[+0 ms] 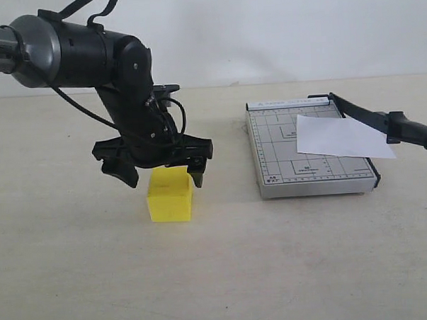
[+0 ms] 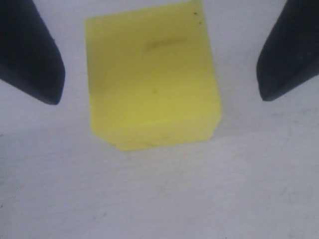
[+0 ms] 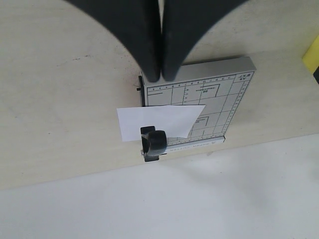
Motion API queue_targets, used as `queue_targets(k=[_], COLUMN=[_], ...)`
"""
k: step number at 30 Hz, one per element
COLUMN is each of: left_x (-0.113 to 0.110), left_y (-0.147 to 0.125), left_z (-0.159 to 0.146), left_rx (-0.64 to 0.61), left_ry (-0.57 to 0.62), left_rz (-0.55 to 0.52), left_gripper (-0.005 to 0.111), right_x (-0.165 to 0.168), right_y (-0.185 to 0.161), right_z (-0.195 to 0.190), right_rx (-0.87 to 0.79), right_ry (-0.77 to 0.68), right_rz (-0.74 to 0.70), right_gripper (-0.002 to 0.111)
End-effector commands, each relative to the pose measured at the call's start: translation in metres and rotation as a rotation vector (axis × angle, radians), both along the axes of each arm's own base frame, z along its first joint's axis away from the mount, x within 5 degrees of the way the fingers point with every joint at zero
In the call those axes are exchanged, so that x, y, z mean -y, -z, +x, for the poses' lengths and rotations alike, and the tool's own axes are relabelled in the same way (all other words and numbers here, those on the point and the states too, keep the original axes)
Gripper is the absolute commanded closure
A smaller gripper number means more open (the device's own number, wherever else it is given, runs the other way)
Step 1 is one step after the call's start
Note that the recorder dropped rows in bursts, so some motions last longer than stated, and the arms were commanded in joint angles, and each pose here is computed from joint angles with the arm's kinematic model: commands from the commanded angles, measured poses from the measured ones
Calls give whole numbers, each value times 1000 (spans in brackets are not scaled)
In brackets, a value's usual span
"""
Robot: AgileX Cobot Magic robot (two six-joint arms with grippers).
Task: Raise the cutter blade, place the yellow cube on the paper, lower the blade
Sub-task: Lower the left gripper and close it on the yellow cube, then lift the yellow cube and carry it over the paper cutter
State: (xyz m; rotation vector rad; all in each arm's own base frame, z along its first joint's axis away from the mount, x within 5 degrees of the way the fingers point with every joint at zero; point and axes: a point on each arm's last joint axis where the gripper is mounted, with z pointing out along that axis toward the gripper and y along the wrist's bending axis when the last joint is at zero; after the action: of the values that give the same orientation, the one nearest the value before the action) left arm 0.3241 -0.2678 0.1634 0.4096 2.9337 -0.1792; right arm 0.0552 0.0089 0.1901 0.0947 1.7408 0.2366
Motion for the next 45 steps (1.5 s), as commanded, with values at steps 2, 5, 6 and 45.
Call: queue_targets(k=[2, 5, 6, 45], left_x=[3, 2, 2, 88], left_y=[1, 8, 9, -112], left_z=[0, 0, 0, 7], left_rx=[6, -15, -19, 338], left_ry=[-1, -1, -1, 368], left_rz=[-2, 16, 19, -312], left_gripper=[9, 9, 9, 102], right_x=[0, 0, 0, 0], right_y=[-1, -1, -1, -1], right_z=[0, 0, 0, 0], right_rx=[10, 10, 10, 17], right_ry=[1, 1, 1, 4], right_rz=[-7, -7, -7, -7], right_gripper=[108, 108, 108, 108])
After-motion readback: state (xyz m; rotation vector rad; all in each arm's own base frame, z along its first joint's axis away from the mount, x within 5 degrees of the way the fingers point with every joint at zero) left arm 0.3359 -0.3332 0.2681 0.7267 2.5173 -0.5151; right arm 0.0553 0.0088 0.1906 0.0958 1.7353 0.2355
